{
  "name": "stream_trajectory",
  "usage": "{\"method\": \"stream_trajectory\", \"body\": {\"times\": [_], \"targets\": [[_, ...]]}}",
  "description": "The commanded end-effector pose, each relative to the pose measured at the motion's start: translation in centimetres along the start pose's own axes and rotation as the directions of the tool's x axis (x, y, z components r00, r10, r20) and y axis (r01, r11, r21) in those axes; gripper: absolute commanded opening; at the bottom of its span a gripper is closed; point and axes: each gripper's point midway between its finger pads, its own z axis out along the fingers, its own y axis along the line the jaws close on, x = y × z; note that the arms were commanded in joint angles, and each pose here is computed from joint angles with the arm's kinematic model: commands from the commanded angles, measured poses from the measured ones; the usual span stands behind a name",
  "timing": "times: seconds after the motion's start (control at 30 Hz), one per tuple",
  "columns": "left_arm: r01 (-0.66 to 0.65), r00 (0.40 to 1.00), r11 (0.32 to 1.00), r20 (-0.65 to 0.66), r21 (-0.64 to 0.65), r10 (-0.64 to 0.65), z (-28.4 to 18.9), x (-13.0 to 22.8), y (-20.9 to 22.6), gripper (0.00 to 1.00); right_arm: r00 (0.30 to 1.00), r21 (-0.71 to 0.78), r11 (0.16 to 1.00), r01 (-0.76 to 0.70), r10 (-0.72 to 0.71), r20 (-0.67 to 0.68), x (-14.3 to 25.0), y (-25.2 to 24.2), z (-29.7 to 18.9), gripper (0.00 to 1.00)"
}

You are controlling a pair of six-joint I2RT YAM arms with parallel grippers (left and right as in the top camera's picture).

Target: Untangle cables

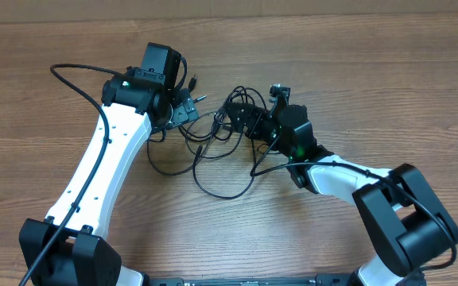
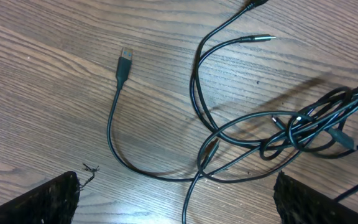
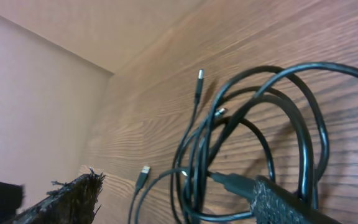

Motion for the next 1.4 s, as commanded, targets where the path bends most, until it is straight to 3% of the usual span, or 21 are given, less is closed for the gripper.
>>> {"method": "stream_trajectory", "body": {"times": [0.0, 0.6, 1.03, 1.37], "targets": [[0.023, 1.0, 1.0, 0.009, -0.015, -0.023, 0.1, -0.3, 0.2, 0.99, 1.0, -0.017, 1.0, 0.023, -0.023, 0.014, -0.4, 0.9, 0.9, 0.78], [0.022, 1.0, 1.0, 0.009, -0.015, -0.022, 0.1, -0.2, 0.2, 1.0, 0.999, 0.079, 0.996, 0.035, -0.037, 0.021, 1.4, 0.3, 2.2, 0.78], [0.022, 1.0, 1.0, 0.009, -0.015, -0.022, 0.1, -0.2, 0.2, 1.0, 0.999, 0.065, 0.997, 0.049, -0.048, -0.026, 4.2, 0.1, 3.4, 0.78], [0.022, 1.0, 1.0, 0.009, -0.015, -0.022, 0.1, -0.2, 0.2, 1.0, 0.997, 0.069, 0.996, 0.057, -0.053, -0.056, 5.5, 0.2, 3.6, 0.7]]}}
